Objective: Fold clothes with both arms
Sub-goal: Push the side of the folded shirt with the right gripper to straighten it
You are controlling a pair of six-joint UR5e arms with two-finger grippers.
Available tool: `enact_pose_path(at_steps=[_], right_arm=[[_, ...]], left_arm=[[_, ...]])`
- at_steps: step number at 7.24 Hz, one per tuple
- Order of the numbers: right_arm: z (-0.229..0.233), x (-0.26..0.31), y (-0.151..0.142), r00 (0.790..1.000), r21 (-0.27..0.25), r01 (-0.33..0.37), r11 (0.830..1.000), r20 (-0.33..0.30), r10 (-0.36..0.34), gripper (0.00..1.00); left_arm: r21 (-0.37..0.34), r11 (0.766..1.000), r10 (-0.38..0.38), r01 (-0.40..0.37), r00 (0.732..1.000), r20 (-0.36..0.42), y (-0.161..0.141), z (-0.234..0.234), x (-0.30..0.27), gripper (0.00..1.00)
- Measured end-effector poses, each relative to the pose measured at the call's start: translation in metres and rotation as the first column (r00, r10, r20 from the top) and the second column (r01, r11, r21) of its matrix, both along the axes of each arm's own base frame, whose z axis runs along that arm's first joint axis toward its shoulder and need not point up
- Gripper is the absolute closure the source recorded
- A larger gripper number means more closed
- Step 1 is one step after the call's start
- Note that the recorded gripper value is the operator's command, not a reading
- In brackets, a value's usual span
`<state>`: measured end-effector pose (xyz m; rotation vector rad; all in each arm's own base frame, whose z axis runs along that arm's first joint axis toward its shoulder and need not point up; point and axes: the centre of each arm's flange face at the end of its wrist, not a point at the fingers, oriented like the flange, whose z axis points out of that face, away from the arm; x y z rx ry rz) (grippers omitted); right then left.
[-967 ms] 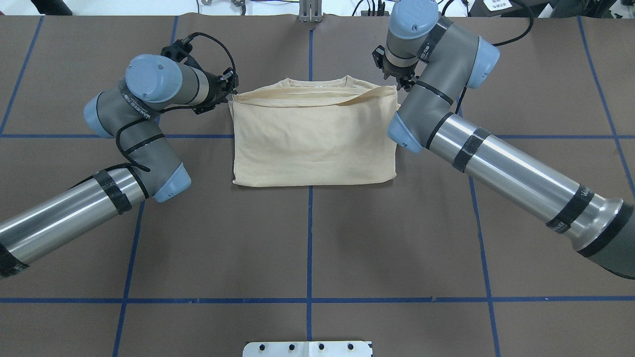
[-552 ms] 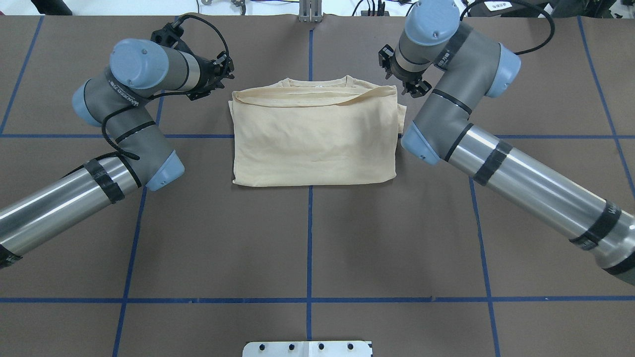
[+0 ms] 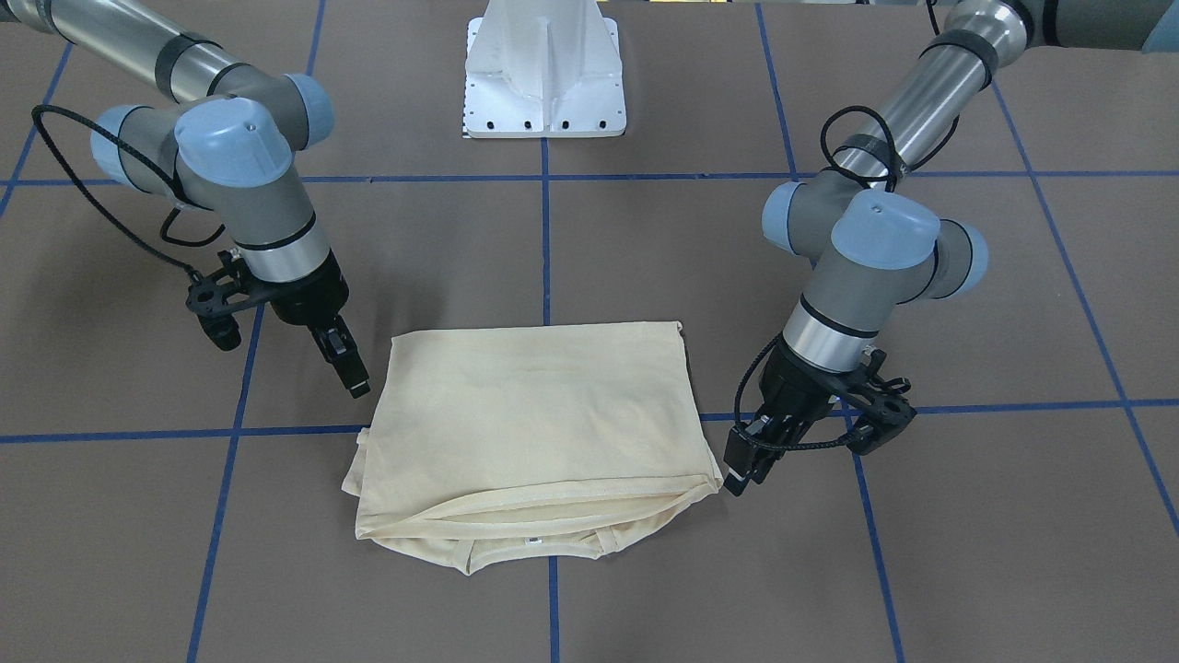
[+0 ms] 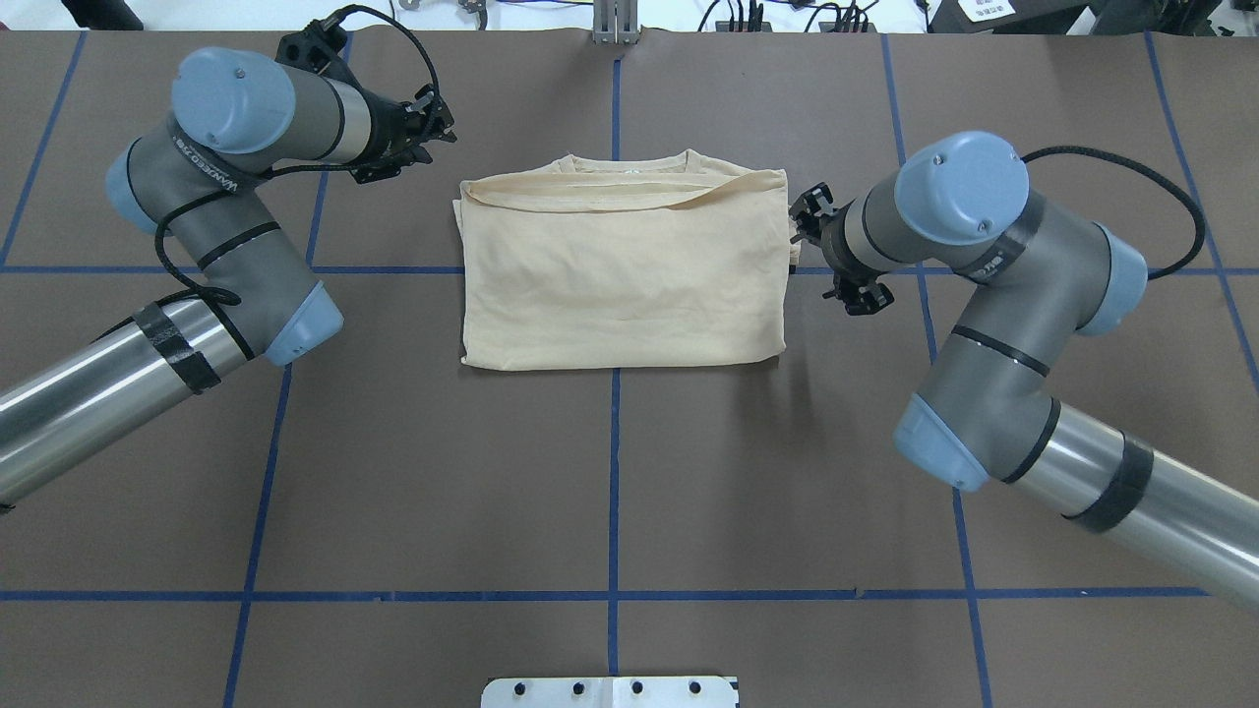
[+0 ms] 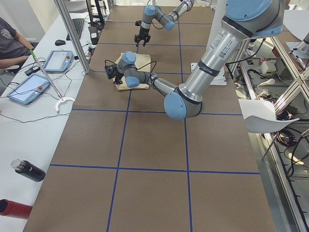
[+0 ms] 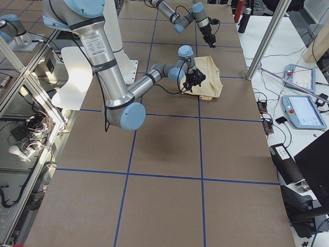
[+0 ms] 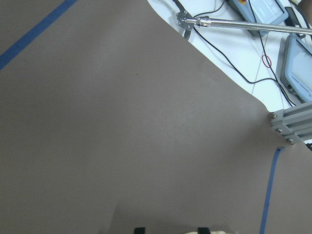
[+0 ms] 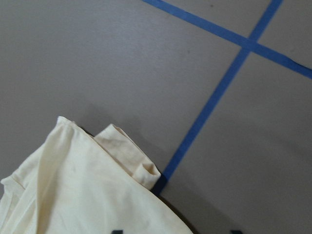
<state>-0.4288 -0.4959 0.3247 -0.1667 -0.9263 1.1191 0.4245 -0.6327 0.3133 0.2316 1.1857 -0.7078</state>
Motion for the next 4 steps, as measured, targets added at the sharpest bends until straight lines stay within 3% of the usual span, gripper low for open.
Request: enact_pose_path(at_steps=[2,4], right_arm=[[0.005,-0.029,0.037,0.998,-0.042,-0.055,0.998,0.006,0.056,0.20],[0.011,-0.046,0.054,0.999,-0.049,-0.051,0.997,-0.005,0.050,0.20]], left_arm=[[-0.001,1.000,-0.003,0.003,1.000,0.005,0.005,0.009,-0.005,0.52],[0.000,1.000,-0.006,0.006,1.000,0.008,0.007,0.012,-0.007,0.52]])
